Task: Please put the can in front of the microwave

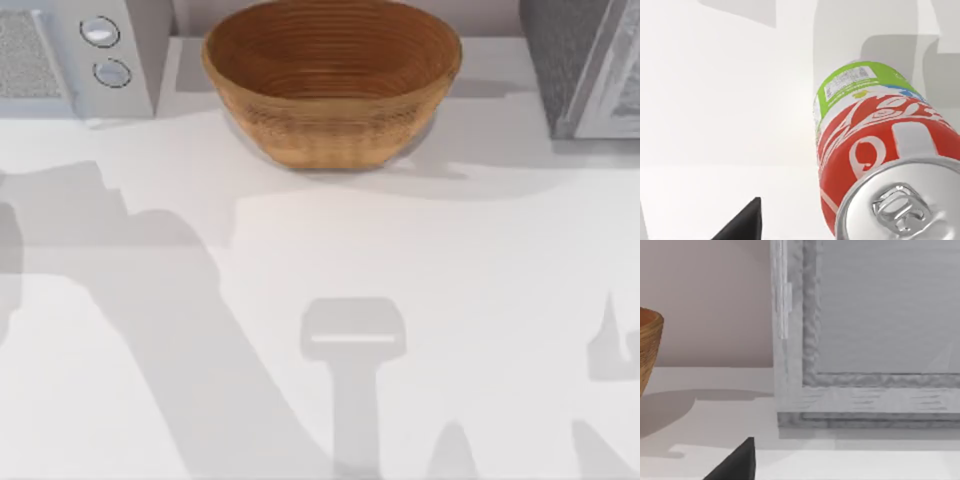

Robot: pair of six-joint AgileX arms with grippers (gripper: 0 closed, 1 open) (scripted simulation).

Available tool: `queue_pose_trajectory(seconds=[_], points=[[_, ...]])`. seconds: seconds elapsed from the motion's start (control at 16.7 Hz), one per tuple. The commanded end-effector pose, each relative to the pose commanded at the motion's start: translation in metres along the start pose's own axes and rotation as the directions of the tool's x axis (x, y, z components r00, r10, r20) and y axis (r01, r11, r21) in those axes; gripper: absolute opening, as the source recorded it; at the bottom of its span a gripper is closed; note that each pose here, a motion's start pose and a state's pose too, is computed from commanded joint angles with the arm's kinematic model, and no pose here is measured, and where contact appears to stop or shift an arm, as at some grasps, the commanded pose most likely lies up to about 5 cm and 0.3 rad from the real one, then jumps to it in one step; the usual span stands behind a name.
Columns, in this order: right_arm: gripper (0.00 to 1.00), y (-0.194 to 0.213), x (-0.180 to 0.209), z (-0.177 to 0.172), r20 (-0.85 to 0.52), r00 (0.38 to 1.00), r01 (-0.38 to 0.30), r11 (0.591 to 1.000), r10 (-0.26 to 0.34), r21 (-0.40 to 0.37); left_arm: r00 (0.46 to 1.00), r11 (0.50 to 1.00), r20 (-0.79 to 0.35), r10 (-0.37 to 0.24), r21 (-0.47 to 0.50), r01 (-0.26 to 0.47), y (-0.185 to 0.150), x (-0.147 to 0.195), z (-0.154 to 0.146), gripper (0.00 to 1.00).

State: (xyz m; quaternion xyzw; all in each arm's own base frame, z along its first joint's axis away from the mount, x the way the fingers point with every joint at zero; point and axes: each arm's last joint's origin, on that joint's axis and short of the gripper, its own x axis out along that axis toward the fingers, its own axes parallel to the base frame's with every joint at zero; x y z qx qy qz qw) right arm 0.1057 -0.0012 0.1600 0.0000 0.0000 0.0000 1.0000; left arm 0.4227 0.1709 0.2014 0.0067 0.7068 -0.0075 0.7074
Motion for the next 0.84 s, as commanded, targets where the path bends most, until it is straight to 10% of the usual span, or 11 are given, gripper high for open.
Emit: queue_pose_trajectory(seconds=[0.84], points=[[1.0,0.0,0.0,0.0,0.0,1.0,0.0,1.0,0.0,0.0,1.0,1.0,0.0,0.0,0.001,0.0,0.0,-0.04,0.0,1.0]])
